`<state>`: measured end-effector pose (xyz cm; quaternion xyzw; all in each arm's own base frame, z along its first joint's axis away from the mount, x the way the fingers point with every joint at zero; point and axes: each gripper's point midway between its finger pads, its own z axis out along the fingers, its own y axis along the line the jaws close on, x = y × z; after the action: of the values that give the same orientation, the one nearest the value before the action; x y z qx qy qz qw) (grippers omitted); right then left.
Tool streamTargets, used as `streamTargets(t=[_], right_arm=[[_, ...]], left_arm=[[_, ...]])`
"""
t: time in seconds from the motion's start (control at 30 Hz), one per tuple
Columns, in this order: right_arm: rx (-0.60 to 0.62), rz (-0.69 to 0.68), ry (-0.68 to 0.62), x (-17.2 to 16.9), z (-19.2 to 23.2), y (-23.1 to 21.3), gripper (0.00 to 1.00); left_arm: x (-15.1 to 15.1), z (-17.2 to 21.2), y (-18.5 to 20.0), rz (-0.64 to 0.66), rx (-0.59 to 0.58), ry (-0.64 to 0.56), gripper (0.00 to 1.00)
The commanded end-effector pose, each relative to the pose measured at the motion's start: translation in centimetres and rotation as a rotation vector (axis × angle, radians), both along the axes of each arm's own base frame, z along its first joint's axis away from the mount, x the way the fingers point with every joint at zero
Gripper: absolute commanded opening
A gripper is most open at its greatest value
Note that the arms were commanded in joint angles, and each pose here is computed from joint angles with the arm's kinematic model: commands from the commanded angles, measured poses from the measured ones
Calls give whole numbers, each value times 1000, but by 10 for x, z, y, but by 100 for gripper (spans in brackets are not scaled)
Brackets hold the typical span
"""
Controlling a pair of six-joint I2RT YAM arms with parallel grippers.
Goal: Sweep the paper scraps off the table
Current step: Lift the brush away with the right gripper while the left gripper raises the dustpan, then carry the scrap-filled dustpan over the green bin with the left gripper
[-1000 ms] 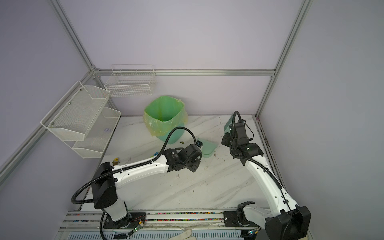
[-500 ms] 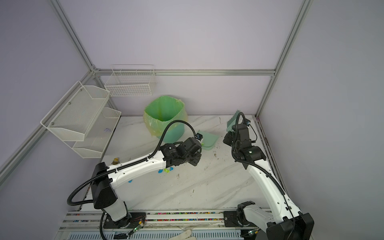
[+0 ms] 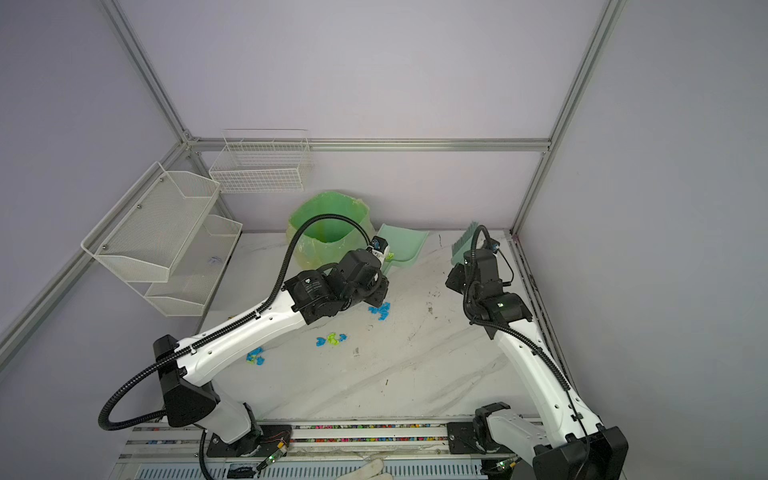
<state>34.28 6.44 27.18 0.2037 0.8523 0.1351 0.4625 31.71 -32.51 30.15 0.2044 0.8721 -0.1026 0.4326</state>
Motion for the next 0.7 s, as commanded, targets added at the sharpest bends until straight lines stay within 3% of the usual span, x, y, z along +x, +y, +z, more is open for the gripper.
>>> streamTargets(t=[0.0, 0.67], right_arm=[[18, 22, -43, 1, 7, 3, 0], [87, 113, -55, -1, 1, 22, 0]], left_arm=[[10, 65, 12, 30, -87, -119, 0], [51, 107, 89, 205, -208, -157, 0]])
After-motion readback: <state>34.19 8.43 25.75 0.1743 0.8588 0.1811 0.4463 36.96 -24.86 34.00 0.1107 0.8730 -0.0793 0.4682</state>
